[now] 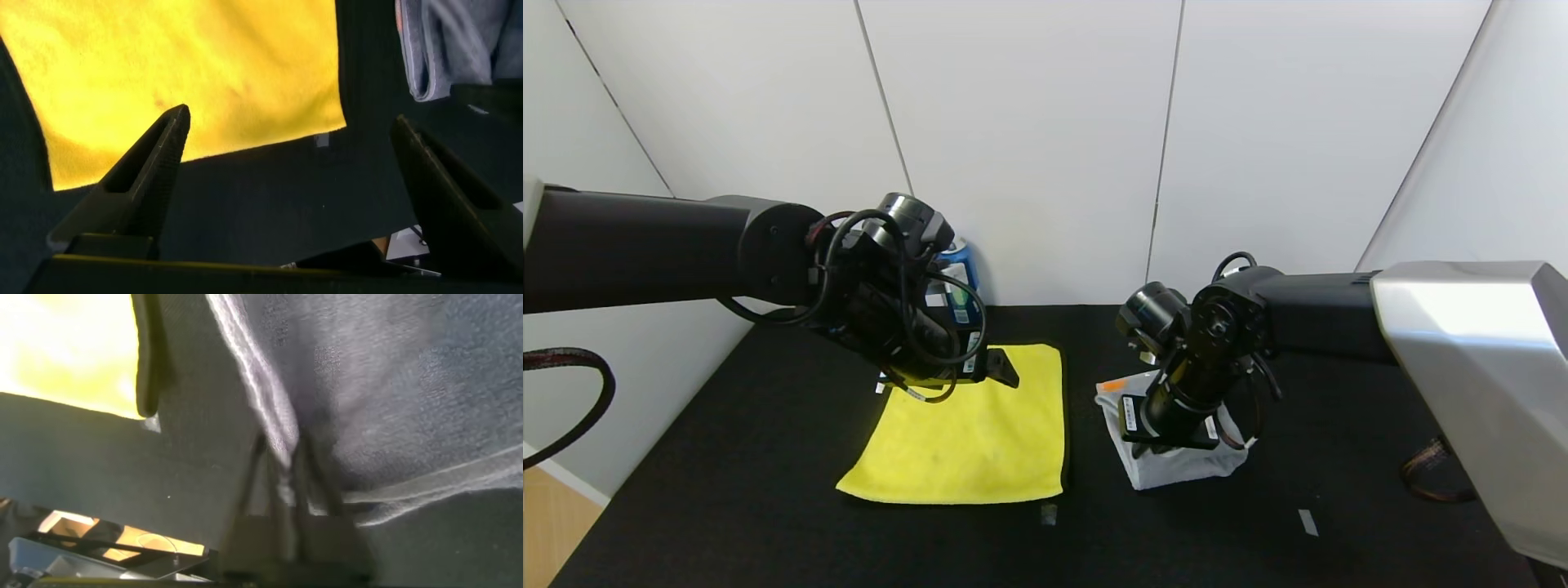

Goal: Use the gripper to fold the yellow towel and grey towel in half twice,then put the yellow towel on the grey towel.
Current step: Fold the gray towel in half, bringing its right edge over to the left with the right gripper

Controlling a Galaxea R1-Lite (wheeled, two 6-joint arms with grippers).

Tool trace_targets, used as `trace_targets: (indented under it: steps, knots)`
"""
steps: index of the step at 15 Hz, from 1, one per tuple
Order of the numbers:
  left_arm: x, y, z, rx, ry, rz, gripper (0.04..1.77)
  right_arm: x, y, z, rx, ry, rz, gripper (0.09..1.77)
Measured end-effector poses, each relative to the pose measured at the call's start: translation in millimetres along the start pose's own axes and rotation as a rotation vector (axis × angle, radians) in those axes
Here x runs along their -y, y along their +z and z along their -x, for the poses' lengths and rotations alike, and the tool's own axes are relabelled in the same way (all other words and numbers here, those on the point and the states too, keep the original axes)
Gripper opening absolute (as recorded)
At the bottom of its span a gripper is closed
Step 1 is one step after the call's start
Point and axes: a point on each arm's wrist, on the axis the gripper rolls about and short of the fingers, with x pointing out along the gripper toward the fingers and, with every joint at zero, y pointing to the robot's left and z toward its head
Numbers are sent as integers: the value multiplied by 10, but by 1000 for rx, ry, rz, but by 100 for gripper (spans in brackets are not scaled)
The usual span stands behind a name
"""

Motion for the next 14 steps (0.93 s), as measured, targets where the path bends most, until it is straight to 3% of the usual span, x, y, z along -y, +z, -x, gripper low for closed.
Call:
trace_targets:
  steps: [3, 6, 10, 14]
  knots:
    - [-1, 0, -9, -2, 1, 0, 172, -38, -24, 11, 1, 3, 6, 75]
    - [-2, 0, -18, -4, 1, 0, 172, -108, -74, 141, 16, 19, 23, 105]
    - [-1, 2, -19, -3, 1, 1, 172, -152, -89, 534, 95, 69, 49, 132]
    - [5, 3, -19, -3, -1, 0, 172, 162, 76, 957, 193, 82, 2, 147]
